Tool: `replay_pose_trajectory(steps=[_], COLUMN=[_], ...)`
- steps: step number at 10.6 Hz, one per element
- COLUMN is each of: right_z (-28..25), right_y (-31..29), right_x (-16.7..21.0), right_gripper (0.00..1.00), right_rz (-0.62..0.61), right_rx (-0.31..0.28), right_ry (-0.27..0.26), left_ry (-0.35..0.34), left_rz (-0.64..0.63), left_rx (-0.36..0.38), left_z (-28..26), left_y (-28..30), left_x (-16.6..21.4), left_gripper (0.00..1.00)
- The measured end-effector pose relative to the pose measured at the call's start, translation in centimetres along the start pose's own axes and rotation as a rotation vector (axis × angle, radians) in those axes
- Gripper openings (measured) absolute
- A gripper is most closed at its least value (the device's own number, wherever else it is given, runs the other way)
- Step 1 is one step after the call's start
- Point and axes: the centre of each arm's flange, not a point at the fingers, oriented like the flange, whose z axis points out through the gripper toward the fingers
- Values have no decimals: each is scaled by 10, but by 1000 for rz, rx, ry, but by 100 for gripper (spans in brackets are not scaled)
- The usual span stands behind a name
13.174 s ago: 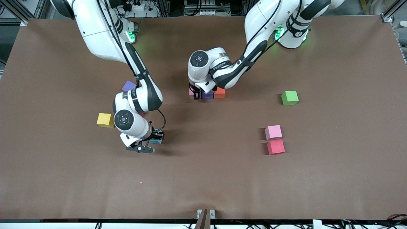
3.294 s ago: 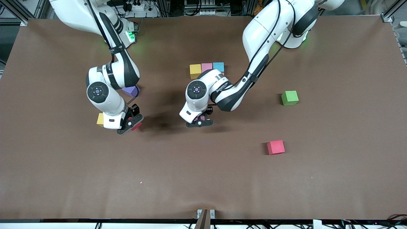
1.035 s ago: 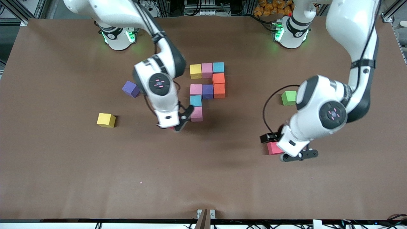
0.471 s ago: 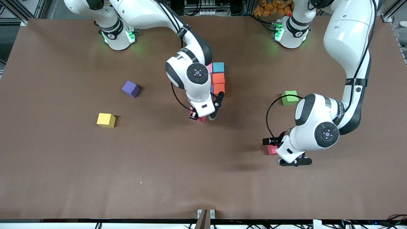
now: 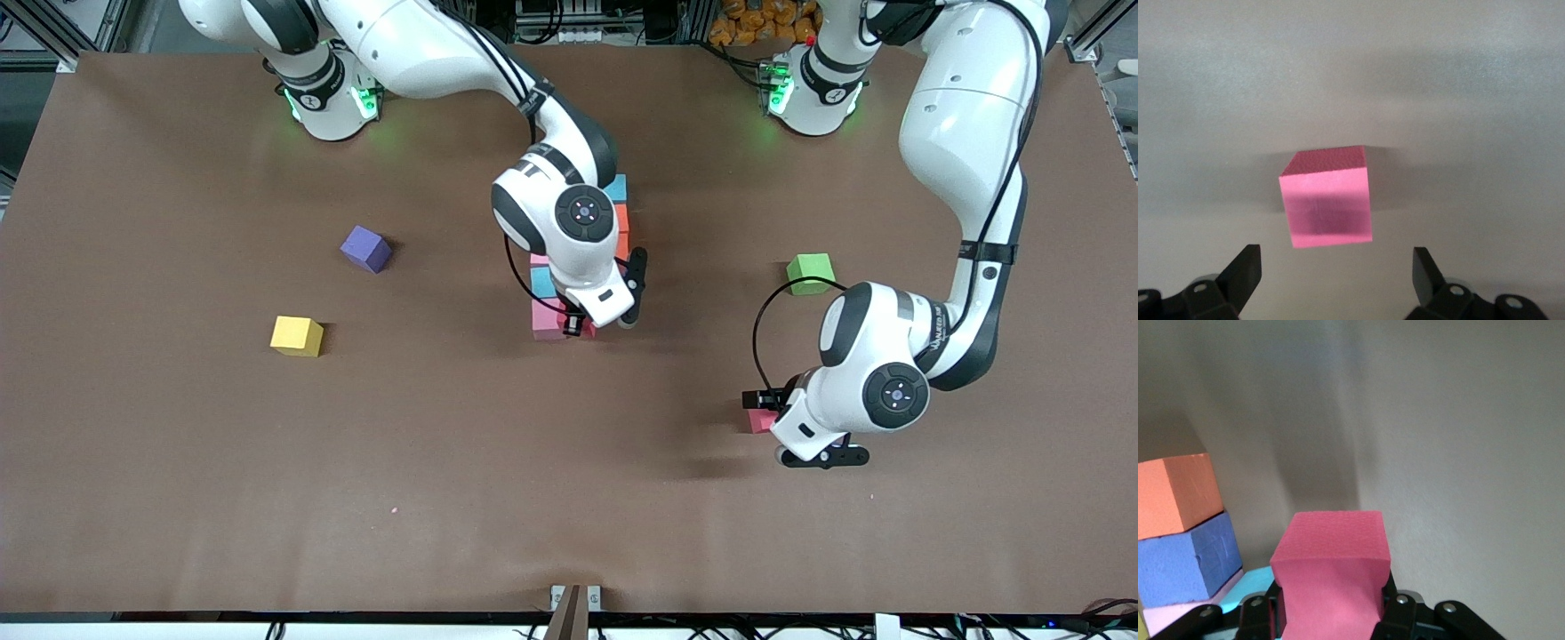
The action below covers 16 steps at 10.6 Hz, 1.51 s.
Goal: Form number 2 with 11 blocks
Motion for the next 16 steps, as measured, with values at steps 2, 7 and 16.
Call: replay_pose_trajectory(steps=[2,7,16], right_z=[9,27,52], right_y=[-6,-11,-10], right_x=[8,16,14], right_gripper=[54,54,54], right_rz=[-27,-69,-90], right_rx=[12,28,26], right_ry=[2,-1,-45], left_ry=[2,-29,-8], left_rz=[3,68,65], left_rx=[-2,5,25], left_z=[5,28,52], left_y=[0,-2,-21], left_x=[1,3,14], left_gripper=[100,100,100])
